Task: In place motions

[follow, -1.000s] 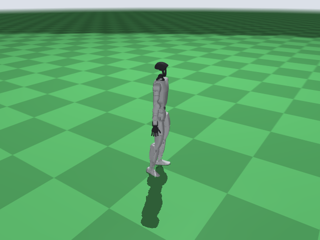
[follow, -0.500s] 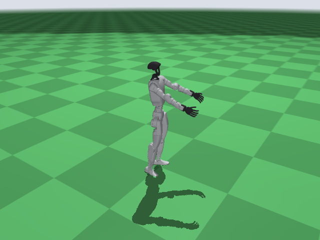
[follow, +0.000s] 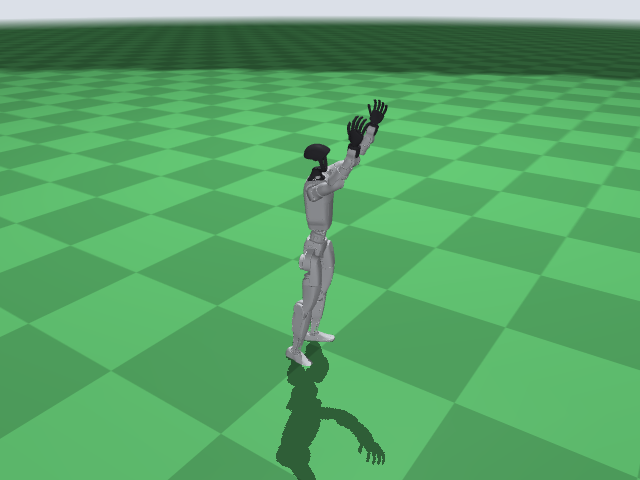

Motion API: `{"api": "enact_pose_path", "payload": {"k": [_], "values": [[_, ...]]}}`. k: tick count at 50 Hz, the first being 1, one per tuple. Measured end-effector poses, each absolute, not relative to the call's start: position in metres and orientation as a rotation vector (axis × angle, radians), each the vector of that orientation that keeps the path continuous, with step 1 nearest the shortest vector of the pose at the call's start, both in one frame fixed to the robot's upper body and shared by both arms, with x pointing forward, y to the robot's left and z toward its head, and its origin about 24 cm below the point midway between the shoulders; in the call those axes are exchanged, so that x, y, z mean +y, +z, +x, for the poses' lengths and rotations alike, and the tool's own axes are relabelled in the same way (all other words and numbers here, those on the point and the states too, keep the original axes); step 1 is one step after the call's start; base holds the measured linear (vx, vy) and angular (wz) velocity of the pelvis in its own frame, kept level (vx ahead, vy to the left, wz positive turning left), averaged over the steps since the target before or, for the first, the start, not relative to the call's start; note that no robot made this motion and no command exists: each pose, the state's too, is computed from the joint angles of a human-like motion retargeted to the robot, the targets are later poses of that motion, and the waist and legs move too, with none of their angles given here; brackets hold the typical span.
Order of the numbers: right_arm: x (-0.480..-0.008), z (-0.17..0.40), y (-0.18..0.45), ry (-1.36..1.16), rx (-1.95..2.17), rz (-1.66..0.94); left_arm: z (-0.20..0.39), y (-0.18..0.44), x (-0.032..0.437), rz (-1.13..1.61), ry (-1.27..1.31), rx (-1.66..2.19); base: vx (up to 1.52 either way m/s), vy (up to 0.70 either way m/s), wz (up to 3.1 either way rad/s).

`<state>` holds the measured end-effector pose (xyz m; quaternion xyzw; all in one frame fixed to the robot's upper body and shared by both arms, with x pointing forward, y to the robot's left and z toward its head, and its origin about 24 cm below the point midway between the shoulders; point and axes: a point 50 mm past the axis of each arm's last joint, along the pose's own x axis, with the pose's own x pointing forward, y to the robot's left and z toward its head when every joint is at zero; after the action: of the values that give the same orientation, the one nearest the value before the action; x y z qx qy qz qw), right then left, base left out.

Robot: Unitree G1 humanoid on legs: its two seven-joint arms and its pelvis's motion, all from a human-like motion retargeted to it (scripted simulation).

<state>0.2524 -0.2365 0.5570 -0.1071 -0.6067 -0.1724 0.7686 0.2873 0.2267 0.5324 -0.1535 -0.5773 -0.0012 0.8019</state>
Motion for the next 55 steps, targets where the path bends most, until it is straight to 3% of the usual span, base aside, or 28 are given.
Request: {"api": "enact_pose_path", "payload": {"k": [7, 13, 25, 41, 48, 55], "values": [[-0.235, 0.184, 0.597, -0.431, -1.548, -0.224, 0.245, 0.562, 0.24, -0.44, 0.028, -1.402, -0.1, 0.07, 0.02], [-0.231, 0.166, 0.606, -0.439, -1.603, -0.251, 0.242, 0.562, 0.247, -0.468, 0.035, -1.414, -0.01, 0.0, 0.01], [-0.234, 0.184, 0.599, -0.429, -1.541, -0.225, 0.258, 0.547, 0.257, -0.481, 0.046, -1.369, 0.0, 0.0, 0.0], [-0.247, 0.224, 0.578, -0.488, -1.354, -0.383, 0.298, 0.512, 0.262, -0.346, 0.112, -1.212, 0.0, 0.0, 0.0], [-0.264, 0.306, 0.503, -0.516, -1.026, -0.522, 0.355, 0.427, 0.262, -0.014, 0.13, -0.948, 0.04, -0.02, 0.03], [-0.249, 0.394, 0.302, -0.337, -0.579, -0.525, 0.397, 0.246, 0.276, 0.227, 0.109, -0.4, 0.1, -0.11, -0.09]]}}
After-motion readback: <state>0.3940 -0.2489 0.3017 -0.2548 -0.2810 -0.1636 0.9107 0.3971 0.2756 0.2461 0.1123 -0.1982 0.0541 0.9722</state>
